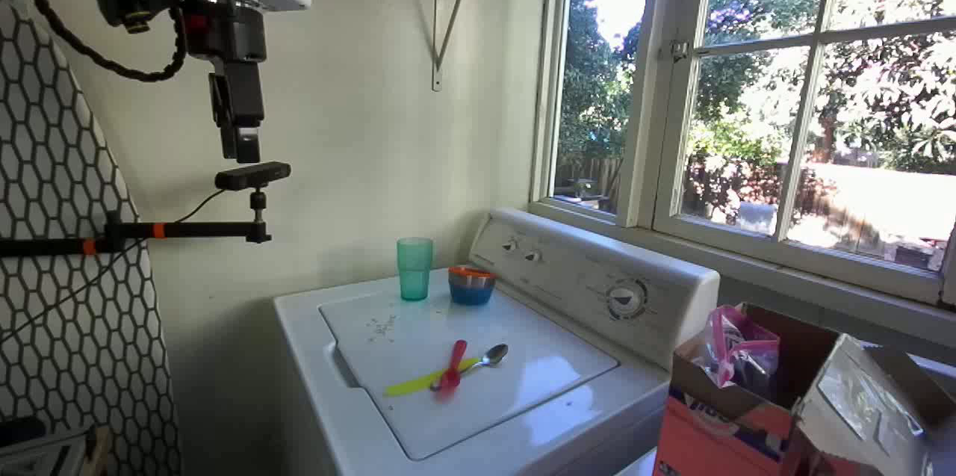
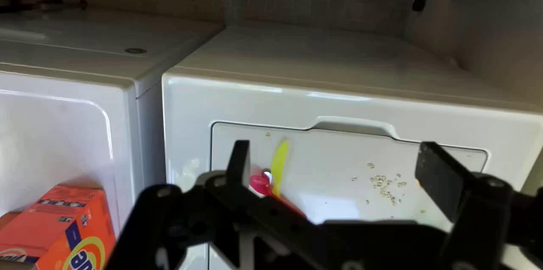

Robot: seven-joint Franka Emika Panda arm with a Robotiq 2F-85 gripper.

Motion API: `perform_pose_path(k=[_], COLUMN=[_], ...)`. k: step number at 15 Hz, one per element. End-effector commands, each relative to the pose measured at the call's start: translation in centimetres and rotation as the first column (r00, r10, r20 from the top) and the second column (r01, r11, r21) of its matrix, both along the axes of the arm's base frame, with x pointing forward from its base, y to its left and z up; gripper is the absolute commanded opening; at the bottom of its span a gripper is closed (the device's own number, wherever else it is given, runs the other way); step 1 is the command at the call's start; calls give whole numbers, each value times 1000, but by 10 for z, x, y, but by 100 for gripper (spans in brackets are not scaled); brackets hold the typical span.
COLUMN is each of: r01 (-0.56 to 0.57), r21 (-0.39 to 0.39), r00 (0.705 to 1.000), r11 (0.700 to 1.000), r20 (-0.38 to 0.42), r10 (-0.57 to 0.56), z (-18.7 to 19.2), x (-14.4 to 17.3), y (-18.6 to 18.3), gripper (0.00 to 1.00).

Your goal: Put the kitchen utensils into the cup

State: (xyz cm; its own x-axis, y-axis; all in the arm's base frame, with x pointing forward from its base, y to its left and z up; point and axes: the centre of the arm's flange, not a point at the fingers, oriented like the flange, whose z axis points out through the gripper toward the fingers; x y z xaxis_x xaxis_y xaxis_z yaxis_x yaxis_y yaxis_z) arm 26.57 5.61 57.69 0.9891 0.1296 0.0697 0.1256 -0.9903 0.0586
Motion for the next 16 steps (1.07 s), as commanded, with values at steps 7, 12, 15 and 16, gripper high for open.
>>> perform_pose_path(k=[7, 12, 15, 16], r01=[0, -92, -165, -173], r21=[0, 9, -1, -33], r00=[1000, 995, 985, 984], r11=[1000, 996, 986, 984], r20=[0, 35, 53, 38], r10=[0, 92, 165, 174], z=[0, -14, -29, -38], x=[0, 15, 39, 47], y=[0, -26, -56, -63], gripper=[100, 100, 100, 100])
